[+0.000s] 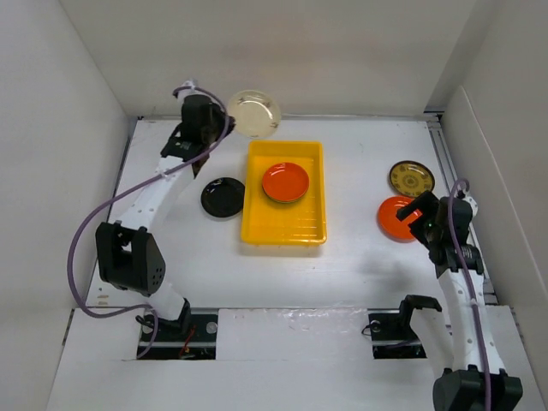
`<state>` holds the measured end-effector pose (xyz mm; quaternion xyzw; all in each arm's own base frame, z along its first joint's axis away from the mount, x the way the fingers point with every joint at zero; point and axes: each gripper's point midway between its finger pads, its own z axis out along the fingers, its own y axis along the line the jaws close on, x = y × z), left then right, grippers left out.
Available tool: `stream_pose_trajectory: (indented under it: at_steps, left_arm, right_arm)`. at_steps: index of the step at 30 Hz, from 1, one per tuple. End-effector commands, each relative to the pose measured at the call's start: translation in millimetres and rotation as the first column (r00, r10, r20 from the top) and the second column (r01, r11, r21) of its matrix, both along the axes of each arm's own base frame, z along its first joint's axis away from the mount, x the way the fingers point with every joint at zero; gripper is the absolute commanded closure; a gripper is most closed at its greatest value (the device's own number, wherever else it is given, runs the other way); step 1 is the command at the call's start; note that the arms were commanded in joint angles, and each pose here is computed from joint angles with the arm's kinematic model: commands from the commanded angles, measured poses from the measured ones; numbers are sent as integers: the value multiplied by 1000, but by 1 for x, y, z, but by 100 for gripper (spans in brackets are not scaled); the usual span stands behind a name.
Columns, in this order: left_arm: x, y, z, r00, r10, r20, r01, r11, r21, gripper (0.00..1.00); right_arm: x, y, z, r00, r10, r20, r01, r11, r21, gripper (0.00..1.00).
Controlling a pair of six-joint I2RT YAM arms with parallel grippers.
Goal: Place the plates into the plastic bin on the countertop
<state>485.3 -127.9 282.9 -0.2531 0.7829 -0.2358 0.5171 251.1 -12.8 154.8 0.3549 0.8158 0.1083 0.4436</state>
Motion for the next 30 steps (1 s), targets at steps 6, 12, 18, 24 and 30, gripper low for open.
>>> stream_pose_trajectory:
  at_steps: [6,12,18,24,30]
  left_arm:
    - [-44,-100,-67,957,-269,-108,270,963,-1,100]
    - [-64,-115,-107,927,-340,-159,341,940,-22,100]
    - [-68,-123,-131,899,-387,-205,388,921,-37,100]
    - [-70,-114,-129,913,-340,-225,343,939,-28,54]
    - [-66,-114,-112,923,-337,-183,338,941,-28,24]
  right_arm:
    - [-16,-38,-14,963,-269,-25,270,963,16,0]
    - [-28,-48,0,938,-345,28,344,939,13,0]
    - [-37,-49,5,924,-378,59,377,926,31,0]
    - [-24,-42,-26,936,-345,-66,349,936,49,0]
    - [-17,-33,-60,940,-312,-135,326,940,101,0]
